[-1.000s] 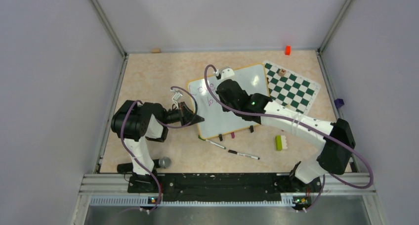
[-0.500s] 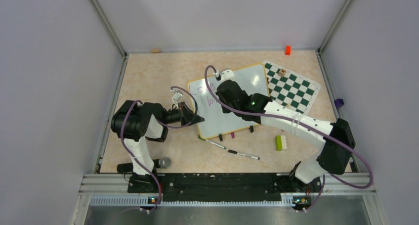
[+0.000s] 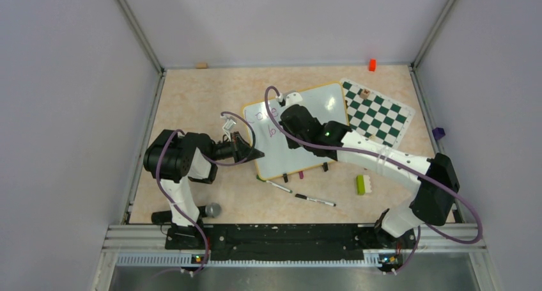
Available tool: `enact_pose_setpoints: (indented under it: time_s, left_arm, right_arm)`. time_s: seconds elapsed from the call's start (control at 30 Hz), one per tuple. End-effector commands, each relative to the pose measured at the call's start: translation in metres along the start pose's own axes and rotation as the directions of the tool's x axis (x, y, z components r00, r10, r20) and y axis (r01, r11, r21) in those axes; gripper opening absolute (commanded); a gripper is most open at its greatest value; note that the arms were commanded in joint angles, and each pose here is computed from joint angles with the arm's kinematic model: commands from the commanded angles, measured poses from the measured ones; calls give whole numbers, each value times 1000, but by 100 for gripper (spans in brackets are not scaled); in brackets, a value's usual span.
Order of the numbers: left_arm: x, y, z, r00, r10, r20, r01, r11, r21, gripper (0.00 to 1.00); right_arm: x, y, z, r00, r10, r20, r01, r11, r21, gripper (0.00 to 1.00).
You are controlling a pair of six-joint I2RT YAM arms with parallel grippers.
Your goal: Write a sentence on the whiteboard
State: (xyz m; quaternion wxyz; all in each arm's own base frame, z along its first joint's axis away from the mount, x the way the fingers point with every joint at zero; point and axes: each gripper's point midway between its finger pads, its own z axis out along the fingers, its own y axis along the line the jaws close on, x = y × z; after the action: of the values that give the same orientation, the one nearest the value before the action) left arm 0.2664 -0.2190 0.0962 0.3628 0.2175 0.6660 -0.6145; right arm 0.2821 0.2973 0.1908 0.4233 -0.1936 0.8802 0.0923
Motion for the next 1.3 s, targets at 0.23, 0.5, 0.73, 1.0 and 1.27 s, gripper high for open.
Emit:
enact_pose_setpoints:
  time_s: [0.23,0.5,0.73,1.0,1.27]
  left_arm:
    - [5,-12,2,990,135,-28,-133,989,71,0]
    - [4,-11,2,990,135,-28,-133,989,71,0]
    - [5,-11,2,990,136,-28,-133,989,71,0]
    - [5,-11,2,991,133,-29,-131,989,71,0]
    - [5,-11,2,991,134,-29,-132,989,70,0]
  right_arm:
    - [-26,-6,-1,998,16,58,-18,999,29,0]
    - [-31,-9,2,998,15,62,-18,999,43,0]
    - [-36,-15,3,997,14,71,-18,998,61,0]
    - [-43,-18,3,996,11,85,-17,998,68,0]
    - [-45,-25,0,996,12,87,-20,996,85,0]
